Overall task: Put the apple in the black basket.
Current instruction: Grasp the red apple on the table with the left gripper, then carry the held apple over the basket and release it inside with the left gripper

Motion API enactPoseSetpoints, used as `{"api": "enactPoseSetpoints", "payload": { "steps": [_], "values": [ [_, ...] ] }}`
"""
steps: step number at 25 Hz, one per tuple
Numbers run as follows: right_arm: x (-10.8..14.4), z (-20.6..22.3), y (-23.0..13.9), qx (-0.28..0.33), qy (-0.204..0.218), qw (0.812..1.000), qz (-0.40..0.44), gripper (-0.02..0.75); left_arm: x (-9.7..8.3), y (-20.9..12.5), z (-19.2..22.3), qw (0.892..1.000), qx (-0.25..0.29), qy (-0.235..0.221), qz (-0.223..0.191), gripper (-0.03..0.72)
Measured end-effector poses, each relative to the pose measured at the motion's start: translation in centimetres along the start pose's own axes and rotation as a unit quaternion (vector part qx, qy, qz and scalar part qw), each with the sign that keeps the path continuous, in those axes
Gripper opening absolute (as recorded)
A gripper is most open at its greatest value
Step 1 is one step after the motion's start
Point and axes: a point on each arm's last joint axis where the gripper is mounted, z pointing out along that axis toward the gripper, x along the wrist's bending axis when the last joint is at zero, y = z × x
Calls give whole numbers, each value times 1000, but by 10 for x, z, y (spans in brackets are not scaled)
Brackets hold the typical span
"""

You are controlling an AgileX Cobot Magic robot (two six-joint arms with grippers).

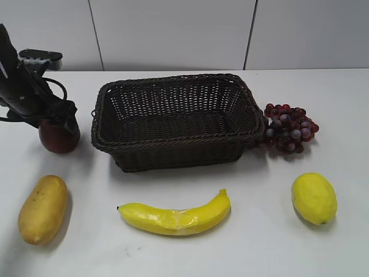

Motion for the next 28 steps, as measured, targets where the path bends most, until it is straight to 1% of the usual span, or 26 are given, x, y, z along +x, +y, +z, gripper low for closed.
{"api": "enactPoseSetpoints", "payload": {
  "steps": [4,6,9,12,14,15,17,20,22,23,26,28],
  "values": [
    [0,0,0,0,0,1000,0,571,-2,-1,-12,1000,8,-5,3,618],
    [0,0,0,0,0,1000,0,571,-5,2,-29,1000,0,-7,6,618],
    [0,0,0,0,0,1000,0,571,-10,14,-67,999,-35,-9,14,618],
    [0,0,0,0,0,1000,0,571,-21,28,-111,996,-82,-24,17,618],
    [0,0,0,0,0,1000,0,571,-36,37,-136,992,-115,-38,29,618],
    [0,0,0,0,0,1000,0,571,-46,41,-144,990,-129,-46,40,618],
    [0,0,0,0,0,1000,0,571,-68,48,-157,985,-149,-61,65,618],
    [0,0,0,0,0,1000,0,571,-108,50,-161,976,-169,-86,107,618],
    [0,0,0,0,0,1000,0,571,-132,49,-155,972,-170,-101,129,618],
    [0,0,0,0,0,1000,0,571,-141,49,-151,970,-170,-107,137,618],
    [0,0,0,0,0,1000,0,571,-163,47,-125,970,-142,-120,156,618],
    [0,0,0,0,0,1000,0,571,-173,46,-103,971,-127,-122,163,618]
  ]
}}
